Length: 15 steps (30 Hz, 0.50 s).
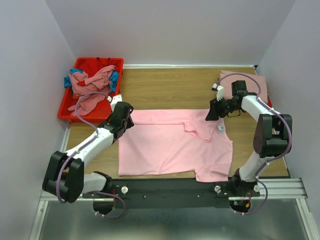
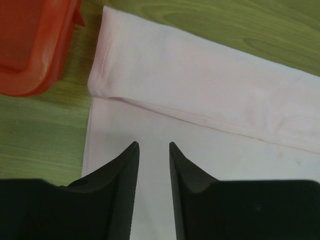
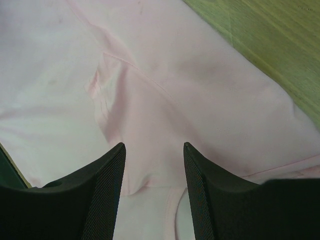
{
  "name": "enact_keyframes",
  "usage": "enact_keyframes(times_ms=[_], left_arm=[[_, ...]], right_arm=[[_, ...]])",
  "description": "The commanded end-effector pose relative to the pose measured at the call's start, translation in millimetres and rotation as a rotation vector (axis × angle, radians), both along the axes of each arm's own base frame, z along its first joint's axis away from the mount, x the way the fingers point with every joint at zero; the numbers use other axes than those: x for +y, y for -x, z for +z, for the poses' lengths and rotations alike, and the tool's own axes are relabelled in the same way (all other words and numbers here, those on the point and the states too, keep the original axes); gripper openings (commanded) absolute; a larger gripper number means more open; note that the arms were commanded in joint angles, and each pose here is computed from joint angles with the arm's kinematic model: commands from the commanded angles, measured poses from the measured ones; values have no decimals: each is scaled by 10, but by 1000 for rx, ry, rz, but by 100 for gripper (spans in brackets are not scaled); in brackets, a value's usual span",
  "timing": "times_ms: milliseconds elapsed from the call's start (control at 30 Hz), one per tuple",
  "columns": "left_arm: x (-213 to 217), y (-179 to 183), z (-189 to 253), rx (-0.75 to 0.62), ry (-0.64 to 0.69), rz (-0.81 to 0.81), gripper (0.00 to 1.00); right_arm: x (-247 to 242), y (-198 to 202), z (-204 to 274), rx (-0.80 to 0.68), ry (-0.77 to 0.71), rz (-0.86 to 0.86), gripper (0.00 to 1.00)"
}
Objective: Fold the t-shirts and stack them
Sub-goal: Fold the tshirt
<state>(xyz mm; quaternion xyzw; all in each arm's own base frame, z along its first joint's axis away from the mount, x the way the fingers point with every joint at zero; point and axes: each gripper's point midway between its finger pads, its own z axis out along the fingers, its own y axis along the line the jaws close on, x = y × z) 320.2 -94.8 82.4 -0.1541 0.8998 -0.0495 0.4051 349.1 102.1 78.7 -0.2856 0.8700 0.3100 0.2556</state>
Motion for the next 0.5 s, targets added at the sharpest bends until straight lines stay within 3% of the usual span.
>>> enact_keyframes(times_ms=[0, 133, 400, 467], left_arm=[[33, -133, 466, -120, -31, -35, 47], [-37, -138, 885, -222, -31, -128, 59], [99, -40, 1890, -454, -159, -226, 69], [149, -2, 1917, -482, -199, -236, 69]], right_arm=[[-5, 84, -91, 19, 27, 19, 57], [-44, 55, -77, 2, 52, 12, 57], [-390, -260, 18, -71, 254, -92, 58], [-475, -326, 52, -74, 296, -139, 58]])
